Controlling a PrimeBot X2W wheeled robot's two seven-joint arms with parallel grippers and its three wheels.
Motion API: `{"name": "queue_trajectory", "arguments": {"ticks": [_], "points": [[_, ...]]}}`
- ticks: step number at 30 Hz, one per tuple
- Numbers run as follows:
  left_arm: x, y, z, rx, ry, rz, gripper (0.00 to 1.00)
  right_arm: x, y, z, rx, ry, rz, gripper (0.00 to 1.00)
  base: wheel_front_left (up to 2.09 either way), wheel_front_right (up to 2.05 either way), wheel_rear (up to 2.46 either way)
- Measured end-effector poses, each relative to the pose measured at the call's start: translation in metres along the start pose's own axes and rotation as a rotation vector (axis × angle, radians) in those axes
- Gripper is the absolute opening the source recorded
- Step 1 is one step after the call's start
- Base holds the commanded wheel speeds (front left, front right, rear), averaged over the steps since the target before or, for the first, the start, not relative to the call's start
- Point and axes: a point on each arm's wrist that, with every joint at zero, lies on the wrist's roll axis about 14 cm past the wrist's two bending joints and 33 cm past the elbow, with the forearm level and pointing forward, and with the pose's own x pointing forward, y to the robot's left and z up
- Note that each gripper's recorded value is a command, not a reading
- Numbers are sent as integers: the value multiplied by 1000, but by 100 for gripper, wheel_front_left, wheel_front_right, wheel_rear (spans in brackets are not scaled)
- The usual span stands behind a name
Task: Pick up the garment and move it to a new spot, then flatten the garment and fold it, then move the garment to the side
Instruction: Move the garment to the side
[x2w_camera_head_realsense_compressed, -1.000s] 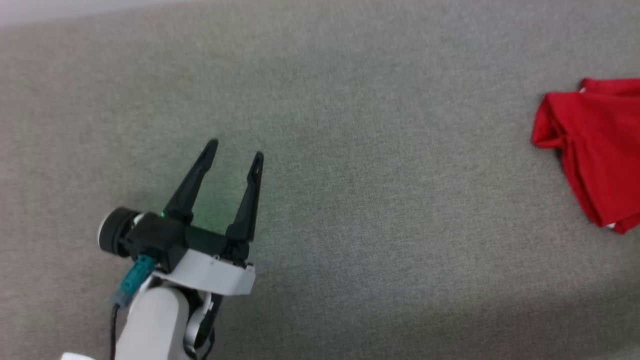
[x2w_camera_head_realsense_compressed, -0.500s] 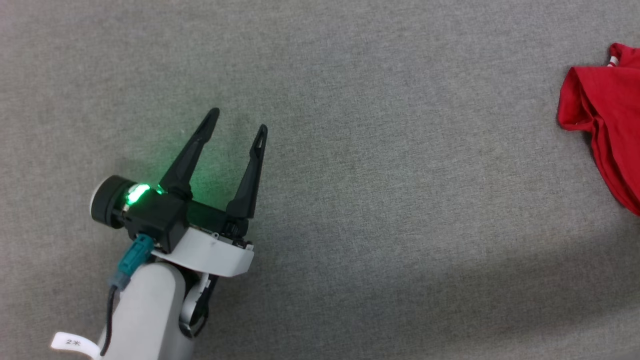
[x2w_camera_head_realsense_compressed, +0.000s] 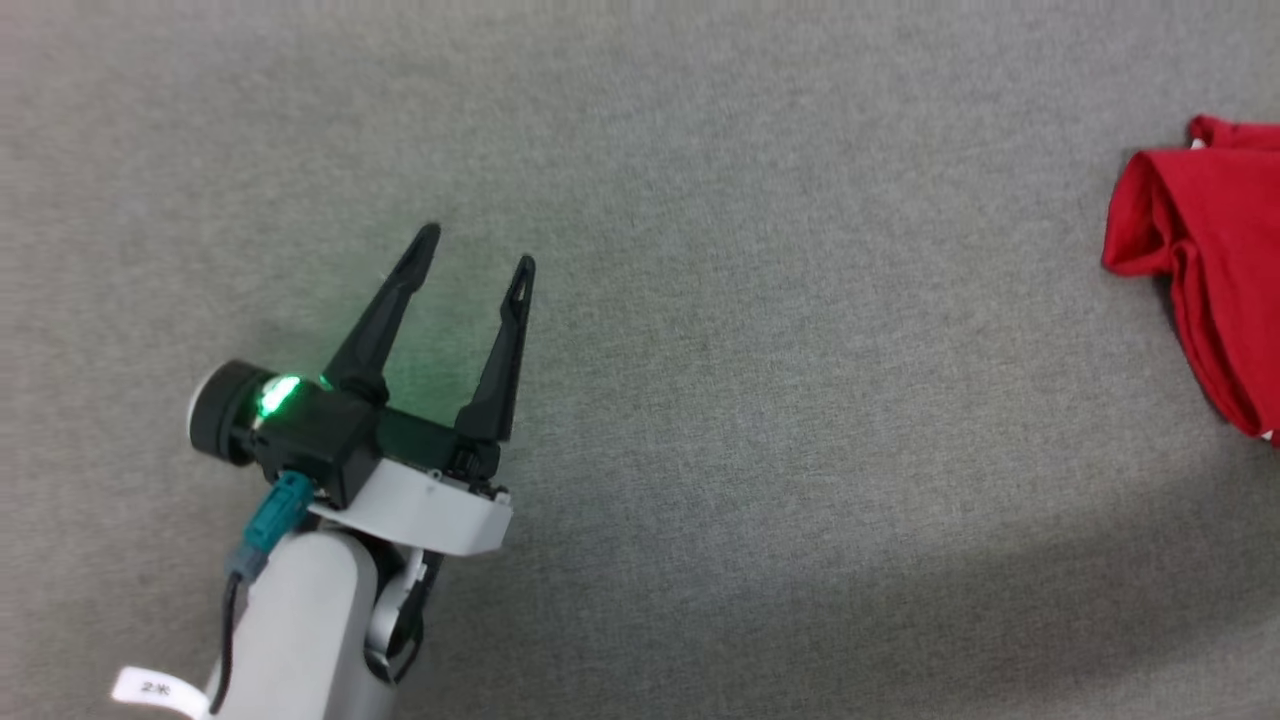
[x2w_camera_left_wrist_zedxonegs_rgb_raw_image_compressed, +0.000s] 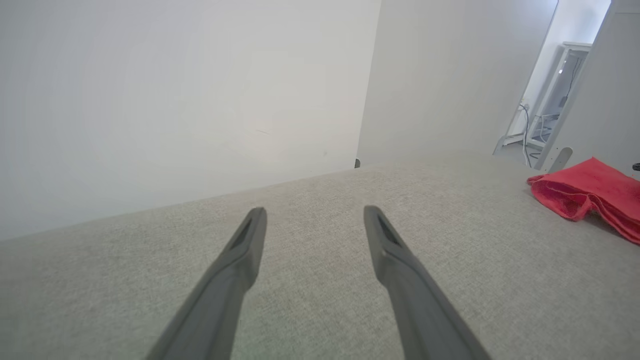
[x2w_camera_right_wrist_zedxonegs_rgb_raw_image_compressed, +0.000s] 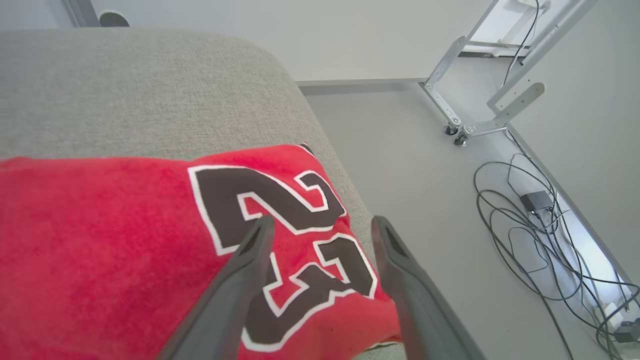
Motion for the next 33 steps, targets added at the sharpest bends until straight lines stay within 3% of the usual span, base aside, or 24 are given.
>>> {"name": "queue_trajectory", "arguments": {"ticks": [6,13,24,33], "points": [[-20,3,13,-4,3,47,100,-8,22,24,-18,-69,72,100,0,0,0],[-63,22,18,-1,49,154,100,-37,106,8,-73,-69,306,100,0,0,0],[-138,60,36,29,69,351,100,-97,200,21,49,-211,565,100,0,0,0],[-185,69,51,46,49,435,100,-143,224,41,139,-344,647,100,0,0,0]]}}
